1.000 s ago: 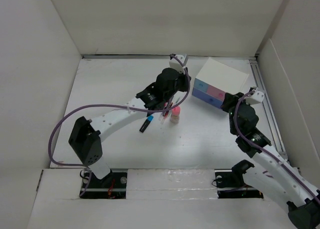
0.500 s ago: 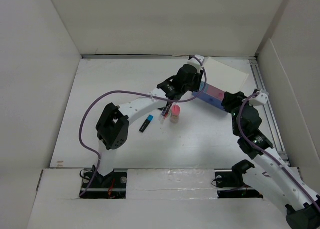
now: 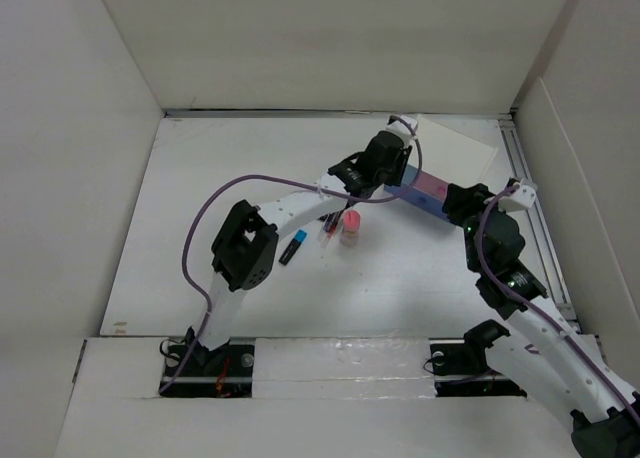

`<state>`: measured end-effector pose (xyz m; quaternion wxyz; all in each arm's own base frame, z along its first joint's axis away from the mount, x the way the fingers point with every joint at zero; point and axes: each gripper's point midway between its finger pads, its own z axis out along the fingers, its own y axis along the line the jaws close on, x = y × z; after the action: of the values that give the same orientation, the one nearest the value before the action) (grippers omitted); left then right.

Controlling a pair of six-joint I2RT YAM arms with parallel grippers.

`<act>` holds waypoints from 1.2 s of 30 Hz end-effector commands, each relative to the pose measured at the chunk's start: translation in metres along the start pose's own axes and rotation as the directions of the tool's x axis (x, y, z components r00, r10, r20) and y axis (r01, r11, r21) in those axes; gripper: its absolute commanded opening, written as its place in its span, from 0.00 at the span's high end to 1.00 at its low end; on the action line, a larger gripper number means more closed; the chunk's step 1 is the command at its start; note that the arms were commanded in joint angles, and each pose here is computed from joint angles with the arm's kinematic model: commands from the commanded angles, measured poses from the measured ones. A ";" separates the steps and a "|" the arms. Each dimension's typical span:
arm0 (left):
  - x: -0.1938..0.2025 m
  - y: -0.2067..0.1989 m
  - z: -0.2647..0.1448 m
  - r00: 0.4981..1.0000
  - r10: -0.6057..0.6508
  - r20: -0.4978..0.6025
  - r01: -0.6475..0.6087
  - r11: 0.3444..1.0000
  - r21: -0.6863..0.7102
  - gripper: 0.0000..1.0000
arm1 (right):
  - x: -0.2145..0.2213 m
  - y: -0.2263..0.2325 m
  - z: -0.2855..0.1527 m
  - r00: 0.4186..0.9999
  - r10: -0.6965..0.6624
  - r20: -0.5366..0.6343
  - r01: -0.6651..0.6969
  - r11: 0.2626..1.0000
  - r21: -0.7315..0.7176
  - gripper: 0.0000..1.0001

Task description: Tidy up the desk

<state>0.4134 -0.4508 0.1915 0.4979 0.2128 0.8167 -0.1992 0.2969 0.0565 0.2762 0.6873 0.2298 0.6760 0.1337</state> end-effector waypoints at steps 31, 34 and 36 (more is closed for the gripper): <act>-0.003 -0.008 0.042 0.997 0.024 0.071 -0.025 0.999 0.020 0.66 | -0.001 0.016 0.003 1.000 -0.001 -0.001 0.001 0.997 -0.078 0.56; -0.003 -0.007 0.043 0.997 0.032 0.071 -0.033 0.999 0.013 0.65 | 0.001 0.017 0.003 1.000 -0.004 -0.005 0.004 0.996 -0.086 0.56; -0.004 -0.007 0.042 0.997 0.034 0.074 -0.035 0.999 0.012 0.65 | 0.000 0.018 0.004 1.000 -0.003 -0.004 0.003 0.996 -0.090 0.56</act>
<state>0.4322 -0.4754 0.1458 0.4974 0.2304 0.8131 -0.1960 0.2998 0.0700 0.2726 0.6805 0.2005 0.6884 0.1510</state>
